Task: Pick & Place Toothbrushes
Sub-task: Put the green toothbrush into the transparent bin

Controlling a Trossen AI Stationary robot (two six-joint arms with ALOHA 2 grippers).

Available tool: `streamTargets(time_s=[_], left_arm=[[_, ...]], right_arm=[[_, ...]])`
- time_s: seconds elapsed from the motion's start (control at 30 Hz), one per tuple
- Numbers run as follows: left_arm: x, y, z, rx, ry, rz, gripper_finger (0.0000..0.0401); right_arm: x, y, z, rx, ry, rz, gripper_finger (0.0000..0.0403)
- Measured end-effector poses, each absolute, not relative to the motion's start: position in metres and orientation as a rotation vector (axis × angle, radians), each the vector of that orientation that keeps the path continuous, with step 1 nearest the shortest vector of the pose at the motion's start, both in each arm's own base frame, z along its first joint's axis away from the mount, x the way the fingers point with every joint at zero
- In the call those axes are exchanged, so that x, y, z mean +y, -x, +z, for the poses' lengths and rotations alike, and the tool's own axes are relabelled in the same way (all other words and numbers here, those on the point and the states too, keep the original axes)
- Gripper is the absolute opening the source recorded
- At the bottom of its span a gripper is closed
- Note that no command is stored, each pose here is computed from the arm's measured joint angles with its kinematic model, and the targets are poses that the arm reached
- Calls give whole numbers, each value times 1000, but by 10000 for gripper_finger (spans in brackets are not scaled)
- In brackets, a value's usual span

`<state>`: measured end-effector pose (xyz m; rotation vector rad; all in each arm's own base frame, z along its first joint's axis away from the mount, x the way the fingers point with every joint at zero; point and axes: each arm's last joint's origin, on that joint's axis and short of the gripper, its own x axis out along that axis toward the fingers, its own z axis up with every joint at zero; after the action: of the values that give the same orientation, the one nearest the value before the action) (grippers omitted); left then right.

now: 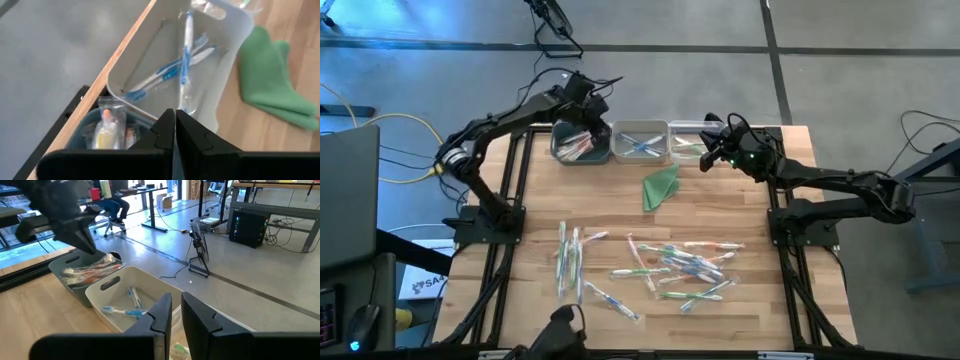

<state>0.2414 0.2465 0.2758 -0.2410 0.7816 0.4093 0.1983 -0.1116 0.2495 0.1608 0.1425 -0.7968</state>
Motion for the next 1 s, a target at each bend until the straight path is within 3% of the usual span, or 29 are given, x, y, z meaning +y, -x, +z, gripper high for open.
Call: streamTargets(time_s=[0.33,0.63,1.0], left_arm=[[189,-227,300,660,238,393,3],[136,-222,319,701,319,439,3],[72,-239,312,804,495,487,3]], right_arm=[[-112,-198,250,143,-160,-796,34],[-112,-198,250,143,-160,-796,34],[-111,-199,249,145,-164,-768,34]])
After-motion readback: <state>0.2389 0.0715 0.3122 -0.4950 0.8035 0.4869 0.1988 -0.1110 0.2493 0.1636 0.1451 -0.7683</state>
